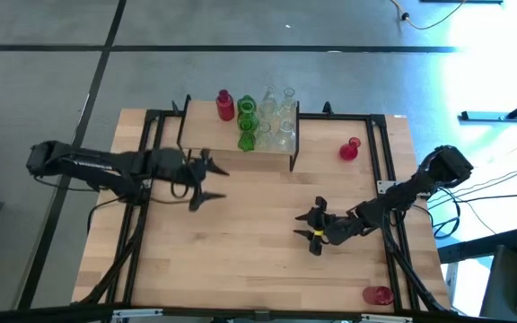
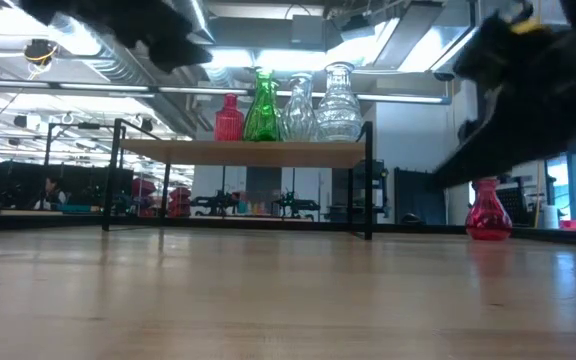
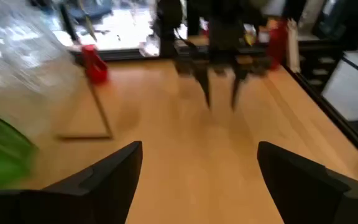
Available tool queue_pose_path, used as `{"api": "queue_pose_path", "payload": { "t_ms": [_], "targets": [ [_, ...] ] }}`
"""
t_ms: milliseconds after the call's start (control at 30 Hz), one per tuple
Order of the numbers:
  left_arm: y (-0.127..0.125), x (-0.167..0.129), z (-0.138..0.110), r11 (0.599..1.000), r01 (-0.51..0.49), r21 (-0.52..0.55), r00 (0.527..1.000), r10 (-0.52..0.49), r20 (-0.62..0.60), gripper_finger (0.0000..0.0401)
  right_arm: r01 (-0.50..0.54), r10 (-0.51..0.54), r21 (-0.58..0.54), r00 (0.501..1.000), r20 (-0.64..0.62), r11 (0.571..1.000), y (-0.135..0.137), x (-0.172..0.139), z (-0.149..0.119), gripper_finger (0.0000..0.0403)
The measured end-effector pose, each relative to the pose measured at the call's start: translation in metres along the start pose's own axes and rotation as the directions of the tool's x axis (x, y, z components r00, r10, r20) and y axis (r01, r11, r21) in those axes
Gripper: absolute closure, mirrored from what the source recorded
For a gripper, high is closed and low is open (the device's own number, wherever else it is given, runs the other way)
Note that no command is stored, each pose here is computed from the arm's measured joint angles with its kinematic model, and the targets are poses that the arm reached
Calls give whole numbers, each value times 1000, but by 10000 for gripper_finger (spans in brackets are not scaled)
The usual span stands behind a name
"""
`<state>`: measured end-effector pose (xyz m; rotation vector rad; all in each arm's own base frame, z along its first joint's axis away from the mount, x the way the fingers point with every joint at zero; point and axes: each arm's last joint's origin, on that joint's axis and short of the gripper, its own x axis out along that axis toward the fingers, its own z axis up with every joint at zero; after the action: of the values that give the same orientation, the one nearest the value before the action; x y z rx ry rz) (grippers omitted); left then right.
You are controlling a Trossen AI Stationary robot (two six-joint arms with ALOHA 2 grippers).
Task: Sort vases onto shelf
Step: Put the bottom red vase aligned with the other red vase on the shelf
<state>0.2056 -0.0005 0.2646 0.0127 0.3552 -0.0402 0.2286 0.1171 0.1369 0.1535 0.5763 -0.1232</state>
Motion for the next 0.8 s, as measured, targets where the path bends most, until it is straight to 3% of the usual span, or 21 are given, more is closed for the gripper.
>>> {"api": "queue_pose_path", "payload": {
  "t_ms": [200, 467, 700, 800],
  "targets": [
    [-36, 7, -24, 996, 87, -24, 996, -86, 24, 89, -77, 75, -18, 992, -104, 997, 14, -19, 39, 217],
    [-66, 10, -65, 985, 150, -83, 982, -139, 128, 89, -246, 273, 129, 917, -290, 961, 38, -46, 84, 217],
    [-81, 23, -78, 979, 155, -133, 980, -135, 144, 89, -348, 431, 292, 851, -300, 891, 70, -75, 105, 217],
    [-90, 28, -80, 975, 177, -133, 972, -152, 178, 89, -361, 456, 337, 849, -266, 869, 86, -91, 108, 217]
  ]
}}
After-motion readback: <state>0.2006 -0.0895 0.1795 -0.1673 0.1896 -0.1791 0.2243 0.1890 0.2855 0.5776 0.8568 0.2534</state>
